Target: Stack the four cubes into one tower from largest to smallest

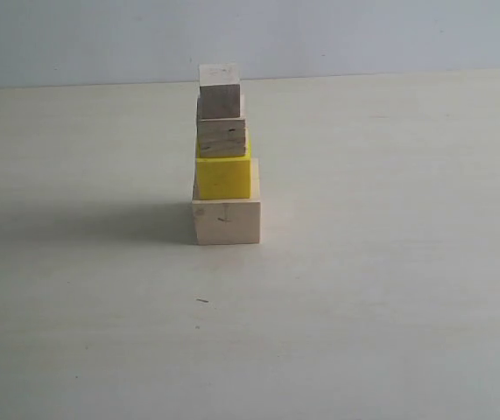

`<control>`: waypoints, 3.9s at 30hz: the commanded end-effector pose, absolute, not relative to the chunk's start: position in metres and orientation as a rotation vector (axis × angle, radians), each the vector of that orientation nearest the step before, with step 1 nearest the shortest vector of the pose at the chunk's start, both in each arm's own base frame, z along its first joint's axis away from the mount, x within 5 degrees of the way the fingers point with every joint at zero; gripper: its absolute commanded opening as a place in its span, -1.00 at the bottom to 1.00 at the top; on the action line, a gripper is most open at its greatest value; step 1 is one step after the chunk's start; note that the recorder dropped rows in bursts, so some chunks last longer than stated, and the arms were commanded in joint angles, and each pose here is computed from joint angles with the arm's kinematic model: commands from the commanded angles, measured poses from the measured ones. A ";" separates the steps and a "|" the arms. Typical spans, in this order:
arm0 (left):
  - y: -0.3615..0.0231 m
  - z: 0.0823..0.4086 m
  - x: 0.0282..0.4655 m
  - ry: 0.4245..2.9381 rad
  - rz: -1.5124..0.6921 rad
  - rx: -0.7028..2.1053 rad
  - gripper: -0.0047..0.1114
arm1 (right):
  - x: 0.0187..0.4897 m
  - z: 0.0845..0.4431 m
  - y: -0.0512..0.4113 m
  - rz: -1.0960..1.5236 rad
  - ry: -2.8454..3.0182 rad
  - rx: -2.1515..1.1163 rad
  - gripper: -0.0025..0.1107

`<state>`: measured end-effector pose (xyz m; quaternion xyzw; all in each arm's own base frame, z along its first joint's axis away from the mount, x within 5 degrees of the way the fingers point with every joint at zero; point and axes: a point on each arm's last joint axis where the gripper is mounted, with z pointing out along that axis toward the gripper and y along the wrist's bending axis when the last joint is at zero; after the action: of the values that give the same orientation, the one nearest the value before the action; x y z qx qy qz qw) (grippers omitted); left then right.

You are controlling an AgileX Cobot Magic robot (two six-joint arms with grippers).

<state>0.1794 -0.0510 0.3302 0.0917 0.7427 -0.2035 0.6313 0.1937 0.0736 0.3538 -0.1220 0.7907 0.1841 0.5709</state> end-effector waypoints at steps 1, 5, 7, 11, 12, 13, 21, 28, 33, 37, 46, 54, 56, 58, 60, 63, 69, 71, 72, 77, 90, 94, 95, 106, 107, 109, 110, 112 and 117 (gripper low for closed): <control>-0.050 0.330 0.178 1.697 -0.465 0.201 -0.92 | 0.193 0.352 0.073 0.426 1.858 -0.286 -0.96; -0.050 0.330 0.178 1.697 -0.465 0.201 -0.92 | 0.193 0.352 0.073 0.426 1.858 -0.286 -0.96; -0.050 0.330 0.178 1.697 -0.465 0.201 -0.92 | 0.193 0.352 0.073 0.426 1.858 -0.286 -0.96; -0.050 0.330 0.178 1.697 -0.465 0.201 -0.92 | 0.193 0.352 0.073 0.426 1.858 -0.286 -0.96; -0.050 0.330 0.178 1.697 -0.465 0.201 -0.92 | 0.193 0.352 0.073 0.426 1.858 -0.286 -0.96; -0.050 0.330 0.178 1.697 -0.465 0.201 -0.92 | 0.193 0.352 0.073 0.426 1.858 -0.286 -0.96; -0.042 0.354 0.142 1.547 -0.358 0.259 -0.92 | 0.193 0.352 0.073 0.426 1.858 -0.286 -0.96; -0.006 0.357 0.084 1.362 -0.049 0.040 -0.92 | 0.193 0.352 0.073 0.426 1.858 -0.286 -0.96; 0.014 0.359 0.060 1.269 0.112 -0.202 -0.92 | 0.193 0.352 0.073 0.426 1.858 -0.286 -0.96; 0.016 0.361 0.051 1.232 0.135 -0.230 -0.92 | 0.193 0.352 0.073 0.426 1.858 -0.286 -0.96; 0.010 0.327 0.052 1.269 -0.009 -0.256 -0.92 | 0.193 0.352 0.073 0.426 1.858 -0.286 -0.96; 0.006 0.258 0.052 1.544 -0.176 -0.408 -0.92 | 0.193 0.352 0.073 0.426 1.858 -0.286 -0.96; 0.005 0.250 0.050 1.571 -0.170 -0.402 -0.92 | 0.193 0.352 0.073 0.426 1.858 -0.286 -0.96; 0.005 0.244 0.049 1.579 -0.143 -0.374 -0.92 | 0.193 0.352 0.073 0.426 1.858 -0.286 -0.96; 0.005 0.237 0.048 1.588 -0.109 -0.340 -0.92 | 0.193 0.352 0.073 0.426 1.858 -0.286 -0.96; 0.005 0.226 0.050 1.614 -0.107 -0.344 -0.92 | 0.193 0.352 0.073 0.426 1.858 -0.286 -0.96; 0.001 0.209 0.053 1.678 -0.139 -0.264 -0.92 | 0.193 0.352 0.073 0.426 1.858 -0.286 -0.96; 0.000 0.206 0.053 1.694 -0.148 -0.236 -0.92 | 0.193 0.352 0.073 0.426 1.858 -0.286 -0.96; 0.000 0.205 0.053 1.698 -0.151 -0.226 -0.92 | 0.193 0.352 0.073 0.426 1.858 -0.286 -0.96; -0.002 0.189 0.055 1.753 -0.167 -0.181 -0.92 | 0.193 0.352 0.073 0.428 1.862 -0.289 -0.96; -0.003 0.181 0.053 1.838 -0.072 0.009 -0.92 | 0.192 0.351 0.073 0.432 1.869 -0.294 -0.96; -0.003 0.181 0.053 1.838 -0.068 0.015 -0.92 | 0.192 0.351 0.073 0.432 1.869 -0.294 -0.96; -0.003 0.181 0.053 1.838 -0.062 0.022 -0.92 | 0.192 0.351 0.073 0.432 1.869 -0.294 -0.96; -0.003 0.181 0.053 1.836 -0.062 0.022 -0.92 | 0.192 0.351 0.073 0.432 1.869 -0.294 -0.96; -0.003 0.181 0.053 1.836 -0.062 0.022 -0.92 | 0.192 0.351 0.073 0.432 1.869 -0.294 -0.96; -0.003 0.181 0.053 1.836 -0.062 0.022 -0.92 | 0.192 0.351 0.073 0.432 1.869 -0.294 -0.96; -0.003 0.181 0.053 1.836 -0.062 0.022 -0.92 | 0.192 0.351 0.073 0.432 1.869 -0.294 -0.96; -0.003 0.181 0.053 1.836 -0.062 0.022 -0.92 | 0.192 0.351 0.073 0.432 1.869 -0.294 -0.96; -0.003 0.181 0.053 1.836 -0.062 0.022 -0.92 | 0.192 0.351 0.073 0.432 1.869 -0.294 -0.96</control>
<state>0.0533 -0.0031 0.1813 0.0030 0.7974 -0.0271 0.6029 0.1931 0.0742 0.3530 -0.1240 0.7931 0.1865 0.5664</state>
